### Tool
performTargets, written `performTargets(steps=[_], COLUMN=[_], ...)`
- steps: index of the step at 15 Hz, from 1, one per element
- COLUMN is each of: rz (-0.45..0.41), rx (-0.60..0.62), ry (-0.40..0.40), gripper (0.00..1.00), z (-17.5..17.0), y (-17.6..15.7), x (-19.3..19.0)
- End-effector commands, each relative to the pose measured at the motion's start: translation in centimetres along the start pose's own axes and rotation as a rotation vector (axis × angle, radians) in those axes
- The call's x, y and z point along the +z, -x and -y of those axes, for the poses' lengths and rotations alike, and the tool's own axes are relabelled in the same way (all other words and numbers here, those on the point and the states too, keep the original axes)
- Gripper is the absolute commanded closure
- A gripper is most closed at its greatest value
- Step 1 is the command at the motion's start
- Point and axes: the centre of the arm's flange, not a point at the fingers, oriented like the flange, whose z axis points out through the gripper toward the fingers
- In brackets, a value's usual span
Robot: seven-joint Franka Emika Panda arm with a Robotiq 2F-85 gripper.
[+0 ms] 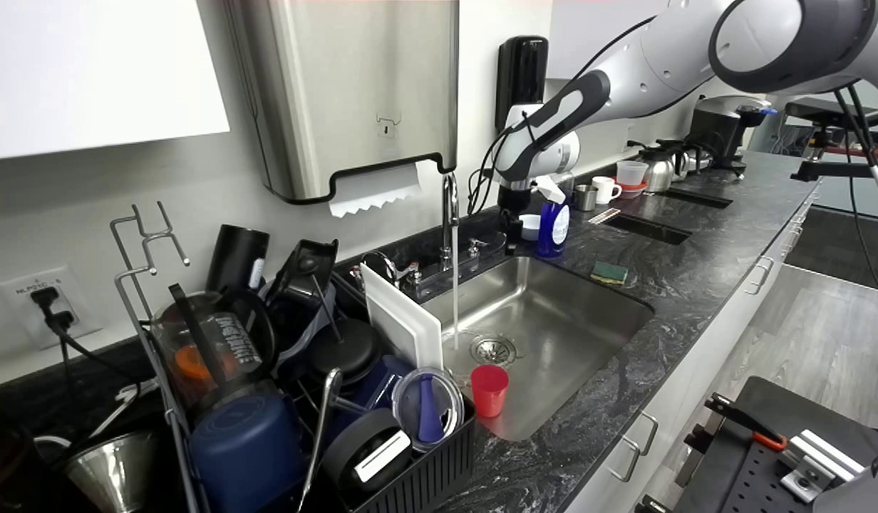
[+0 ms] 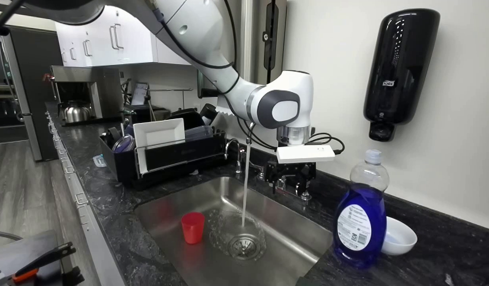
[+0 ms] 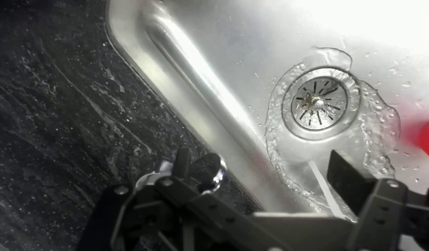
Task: Move the right faucet handle forward
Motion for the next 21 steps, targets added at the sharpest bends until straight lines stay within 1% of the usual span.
performTargets(steps=[1, 6, 11, 17, 21], rz=[-0.01, -0.007, 0.01, 0.034, 0.045], rx=[0.056, 0.146, 0.249, 0.342, 0.443], ry=[0.024, 0.054, 0.058, 0.051, 0.048], gripper=[0.0, 0.0, 0.0, 0.0, 0.0], z=[0.8, 0.5, 0.7, 1.3, 1.8], y=[0.9, 2.2, 3.9, 5.5, 6.4], x=[-2.1, -4.6, -6.4, -7.0, -7.3])
